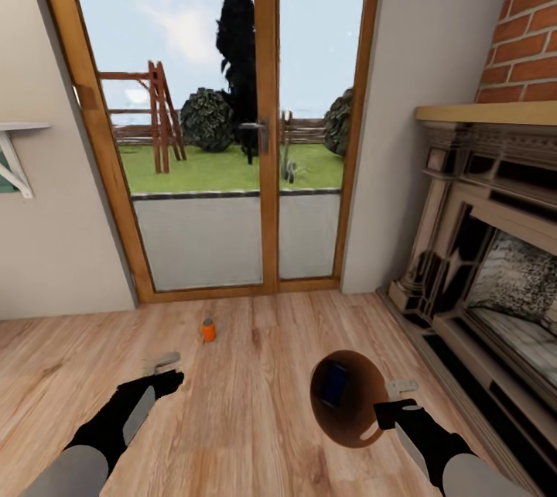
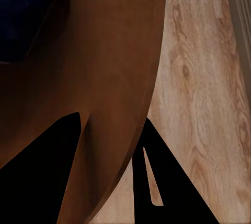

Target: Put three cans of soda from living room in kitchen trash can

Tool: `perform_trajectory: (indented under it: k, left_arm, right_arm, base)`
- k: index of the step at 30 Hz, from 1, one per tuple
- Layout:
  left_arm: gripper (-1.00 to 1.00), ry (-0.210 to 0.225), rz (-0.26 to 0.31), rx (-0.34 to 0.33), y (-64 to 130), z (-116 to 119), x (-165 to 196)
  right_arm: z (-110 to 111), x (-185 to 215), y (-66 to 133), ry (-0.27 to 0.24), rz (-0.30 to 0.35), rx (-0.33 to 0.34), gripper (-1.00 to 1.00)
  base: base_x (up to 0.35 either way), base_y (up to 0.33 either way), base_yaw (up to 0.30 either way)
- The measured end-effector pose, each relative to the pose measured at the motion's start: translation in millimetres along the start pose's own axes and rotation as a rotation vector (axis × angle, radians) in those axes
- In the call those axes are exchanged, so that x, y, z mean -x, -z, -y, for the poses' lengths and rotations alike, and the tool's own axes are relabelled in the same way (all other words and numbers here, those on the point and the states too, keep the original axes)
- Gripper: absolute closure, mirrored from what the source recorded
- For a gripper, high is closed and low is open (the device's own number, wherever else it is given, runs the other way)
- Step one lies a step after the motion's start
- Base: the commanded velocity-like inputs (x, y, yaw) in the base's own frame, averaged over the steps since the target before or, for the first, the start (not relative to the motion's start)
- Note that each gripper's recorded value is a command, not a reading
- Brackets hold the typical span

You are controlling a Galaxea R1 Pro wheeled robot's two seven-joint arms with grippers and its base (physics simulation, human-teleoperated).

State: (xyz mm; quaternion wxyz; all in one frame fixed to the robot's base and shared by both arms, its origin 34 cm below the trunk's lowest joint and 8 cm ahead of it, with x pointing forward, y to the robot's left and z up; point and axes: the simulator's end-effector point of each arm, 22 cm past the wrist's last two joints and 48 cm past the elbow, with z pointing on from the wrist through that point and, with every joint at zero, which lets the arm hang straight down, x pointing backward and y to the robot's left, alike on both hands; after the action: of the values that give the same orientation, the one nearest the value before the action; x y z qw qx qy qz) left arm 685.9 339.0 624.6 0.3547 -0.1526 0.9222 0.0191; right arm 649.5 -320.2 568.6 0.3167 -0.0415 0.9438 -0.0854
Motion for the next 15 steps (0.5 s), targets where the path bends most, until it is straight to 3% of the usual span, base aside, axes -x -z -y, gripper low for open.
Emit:
perform_trajectory:
  k: [6, 8, 15]
  left_arm:
    - [-1.0, -0.027, -0.08, 0.091, 8.5, -2.0, 47.7]
    - [-1.0, -0.039, -0.122, 0.119, 11.4, -5.5, 47.0]
    - [-1.0, -0.048, -0.159, 0.131, 13.5, -5.5, 42.2]
  right_arm:
    - [-0.6, -1.0, 0.0, 0.0, -0.001, 0.002, 1.0]
    - [-0.6, -1.2, -0.1, 0.0, -0.001, 0.002, 1.0]
    - [-2.5, -4.5, -0.3, 0.002, -0.008, 0.004, 1.0]
  base:
    - [0.067, 0.0, 0.0]
    - [0.01, 0.0, 0.0]
    - [0.003, 0.0, 0.0]
